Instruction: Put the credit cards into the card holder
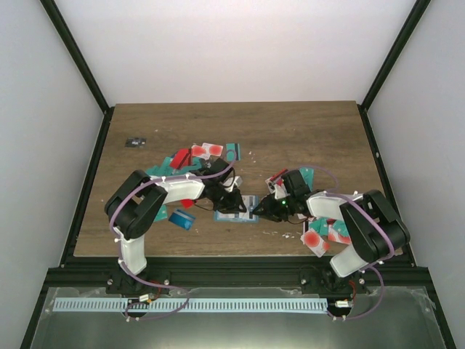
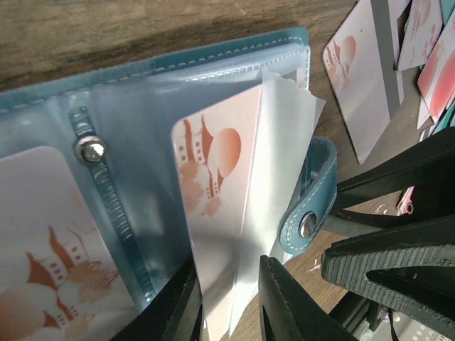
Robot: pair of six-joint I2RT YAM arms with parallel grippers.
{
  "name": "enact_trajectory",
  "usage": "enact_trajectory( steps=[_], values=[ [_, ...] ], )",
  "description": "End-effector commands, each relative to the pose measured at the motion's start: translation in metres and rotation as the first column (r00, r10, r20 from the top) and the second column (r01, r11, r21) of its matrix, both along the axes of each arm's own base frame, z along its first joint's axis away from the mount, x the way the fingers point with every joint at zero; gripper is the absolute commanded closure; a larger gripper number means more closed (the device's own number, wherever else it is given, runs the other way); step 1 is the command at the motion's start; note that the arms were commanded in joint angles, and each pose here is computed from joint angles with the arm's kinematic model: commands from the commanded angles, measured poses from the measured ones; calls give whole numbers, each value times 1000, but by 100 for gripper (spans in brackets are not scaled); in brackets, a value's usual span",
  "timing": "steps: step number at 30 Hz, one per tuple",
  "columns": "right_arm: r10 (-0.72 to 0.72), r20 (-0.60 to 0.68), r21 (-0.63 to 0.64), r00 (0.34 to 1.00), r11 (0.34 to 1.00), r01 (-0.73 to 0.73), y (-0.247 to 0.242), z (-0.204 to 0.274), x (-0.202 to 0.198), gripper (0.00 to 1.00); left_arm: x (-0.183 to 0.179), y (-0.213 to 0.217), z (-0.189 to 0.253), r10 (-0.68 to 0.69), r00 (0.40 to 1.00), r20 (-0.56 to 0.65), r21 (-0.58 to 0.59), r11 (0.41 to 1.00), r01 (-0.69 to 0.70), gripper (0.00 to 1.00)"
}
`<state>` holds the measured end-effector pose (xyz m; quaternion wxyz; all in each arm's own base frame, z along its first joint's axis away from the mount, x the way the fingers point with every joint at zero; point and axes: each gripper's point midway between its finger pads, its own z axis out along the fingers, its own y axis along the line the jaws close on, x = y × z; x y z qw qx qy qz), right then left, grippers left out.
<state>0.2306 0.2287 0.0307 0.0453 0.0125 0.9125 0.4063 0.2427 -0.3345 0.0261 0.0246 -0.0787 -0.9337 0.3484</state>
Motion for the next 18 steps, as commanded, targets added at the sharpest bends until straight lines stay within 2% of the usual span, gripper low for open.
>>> enact_trajectory(
  steps=[1,5,13,16,18],
  values=[
    [25,97,9,995,1000,-26,5,21,15,66,-11,9,-3,-5,1000,-24,67,998,7,74],
    [34,112,-6,993,999,-34,4,26,15,64,-10,8,6,1,1000,-18,58,998,0,67],
    [34,149,-13,988,999,-33,0,42,14,60,-6,15,24,-19,999,28,99,995,16,45],
    [33,138,31,990,999,-38,2,47,6,59,-2,20,30,-36,997,63,136,990,27,43],
    [29,121,55,992,998,-36,3,47,1,60,1,23,33,-44,996,83,159,987,31,45]
  ],
)
